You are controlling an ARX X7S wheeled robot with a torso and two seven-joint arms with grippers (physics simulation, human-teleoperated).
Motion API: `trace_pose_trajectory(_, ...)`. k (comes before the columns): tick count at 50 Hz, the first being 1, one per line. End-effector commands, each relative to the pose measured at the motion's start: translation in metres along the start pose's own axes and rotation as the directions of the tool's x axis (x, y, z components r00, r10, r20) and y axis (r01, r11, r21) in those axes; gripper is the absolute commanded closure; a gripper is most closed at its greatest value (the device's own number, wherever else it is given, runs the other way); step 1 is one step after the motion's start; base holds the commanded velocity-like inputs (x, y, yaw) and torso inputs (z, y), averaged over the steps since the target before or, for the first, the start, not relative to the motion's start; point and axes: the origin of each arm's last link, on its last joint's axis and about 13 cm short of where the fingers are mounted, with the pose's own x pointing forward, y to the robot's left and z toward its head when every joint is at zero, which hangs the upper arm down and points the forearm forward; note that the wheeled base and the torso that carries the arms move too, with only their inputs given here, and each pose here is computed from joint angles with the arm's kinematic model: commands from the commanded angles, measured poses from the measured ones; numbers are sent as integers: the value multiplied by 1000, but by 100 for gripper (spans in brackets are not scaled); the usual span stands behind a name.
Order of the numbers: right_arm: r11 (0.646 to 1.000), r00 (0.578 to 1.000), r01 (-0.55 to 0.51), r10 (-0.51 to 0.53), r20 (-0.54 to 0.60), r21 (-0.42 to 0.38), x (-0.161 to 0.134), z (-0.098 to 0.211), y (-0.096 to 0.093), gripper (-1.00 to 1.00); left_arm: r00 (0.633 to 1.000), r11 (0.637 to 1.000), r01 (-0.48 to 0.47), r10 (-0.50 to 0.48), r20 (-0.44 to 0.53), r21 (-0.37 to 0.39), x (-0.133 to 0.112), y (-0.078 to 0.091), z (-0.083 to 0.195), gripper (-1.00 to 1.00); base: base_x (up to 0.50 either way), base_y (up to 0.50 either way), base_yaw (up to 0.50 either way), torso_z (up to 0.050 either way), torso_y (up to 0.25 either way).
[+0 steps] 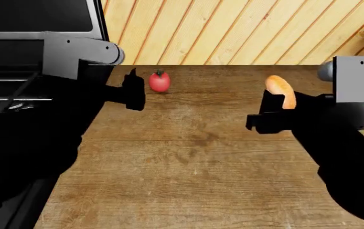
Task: Place both pans onto different burners. Then place the tomato and the sushi on different pans.
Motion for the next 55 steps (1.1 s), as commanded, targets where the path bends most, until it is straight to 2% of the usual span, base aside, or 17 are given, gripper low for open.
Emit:
trace_pose_trajectory(1, 1000, 999, 17, -18, 37, 6, -15, 1, -4, 100, 998, 998, 58, -57, -37, 20, 41, -16, 3, -100, 0, 0, 0, 0, 0)
trace_pose_trajectory(16, 999, 999, 19, -20, 30, 28, -17, -4, -6, 100, 996, 998, 63, -64, -64, -16, 75, -26, -5, -100, 0, 0, 0, 0, 0)
trace_pose_trajectory(42, 999, 1000, 10, -10, 12, 45, -15, -13, -7, 100, 993, 999, 47, -48, -105, -10, 114, -38, -18, -100, 0, 0, 0, 0, 0)
trace_pose_trajectory(55, 998, 1000, 13, -14, 5, 57, -13, -15, -9, 100, 990, 1000, 24, -25, -137, -6, 141, -40, -25, -100, 0, 0, 0, 0, 0)
